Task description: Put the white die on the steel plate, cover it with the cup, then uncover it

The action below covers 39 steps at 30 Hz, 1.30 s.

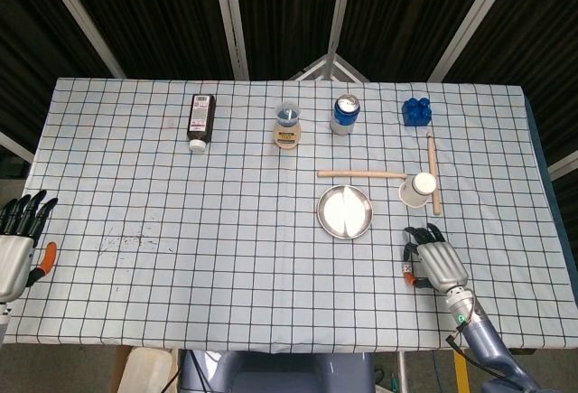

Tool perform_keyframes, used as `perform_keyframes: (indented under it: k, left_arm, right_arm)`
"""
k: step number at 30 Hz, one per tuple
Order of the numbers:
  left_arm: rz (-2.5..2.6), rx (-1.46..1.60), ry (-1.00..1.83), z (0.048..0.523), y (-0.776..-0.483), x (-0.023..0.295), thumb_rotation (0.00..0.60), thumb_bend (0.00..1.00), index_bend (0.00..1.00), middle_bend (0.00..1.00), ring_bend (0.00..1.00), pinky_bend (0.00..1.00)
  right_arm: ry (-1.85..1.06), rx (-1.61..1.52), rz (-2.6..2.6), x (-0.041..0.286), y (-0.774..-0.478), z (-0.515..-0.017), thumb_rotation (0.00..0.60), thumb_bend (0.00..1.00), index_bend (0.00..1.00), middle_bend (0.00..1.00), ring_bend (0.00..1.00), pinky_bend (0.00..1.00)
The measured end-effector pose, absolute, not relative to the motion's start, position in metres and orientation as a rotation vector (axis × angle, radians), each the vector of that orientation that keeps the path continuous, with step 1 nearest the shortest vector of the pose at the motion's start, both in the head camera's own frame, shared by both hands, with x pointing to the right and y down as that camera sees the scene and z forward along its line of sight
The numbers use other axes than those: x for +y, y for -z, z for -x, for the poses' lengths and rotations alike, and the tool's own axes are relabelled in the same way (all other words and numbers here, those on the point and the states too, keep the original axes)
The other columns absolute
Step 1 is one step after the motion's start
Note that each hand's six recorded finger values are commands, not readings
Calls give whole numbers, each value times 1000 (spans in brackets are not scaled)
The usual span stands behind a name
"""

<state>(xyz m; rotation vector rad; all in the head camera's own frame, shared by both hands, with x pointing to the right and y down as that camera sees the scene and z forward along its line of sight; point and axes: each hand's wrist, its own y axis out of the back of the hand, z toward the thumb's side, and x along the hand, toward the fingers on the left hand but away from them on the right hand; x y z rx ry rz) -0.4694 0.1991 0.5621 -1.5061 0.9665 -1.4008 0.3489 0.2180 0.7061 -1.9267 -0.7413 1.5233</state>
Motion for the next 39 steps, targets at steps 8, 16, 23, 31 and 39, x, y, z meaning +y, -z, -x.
perform_keyframes:
  k: [8,16,23,31,39]
  left_arm:
    - [1508,955,1401,467,-563,200,600,707,73,0,0,0]
    - [1503,958,1402,467,-562,201,600,707,74,0,0,0]
    - [1502,959,1403,467,-562,200,600,707,75,0,0,0]
    - [1504,954,1403,467,-563,200,600,707,75,0,0,0]
    - [1503,959,1403,467,-563,200,600,707,75,0,0,0]
  right_arm:
    - [-1536,-733,1928,220,-705,-352,600,297,513,163,144,0]
    - [-1539,-729,1933,220,-707,-351,600,304,517,163,144,0]
    - [-1535,-729,1933,219,-707,-350,600,347,540,177,144,0]
    - [-1535,-731,1933,219,-707,-350,600,377,559,186,148,0]
    - [-1519,-740,1931,217,-704,-348,600,391,570,188,151,0]
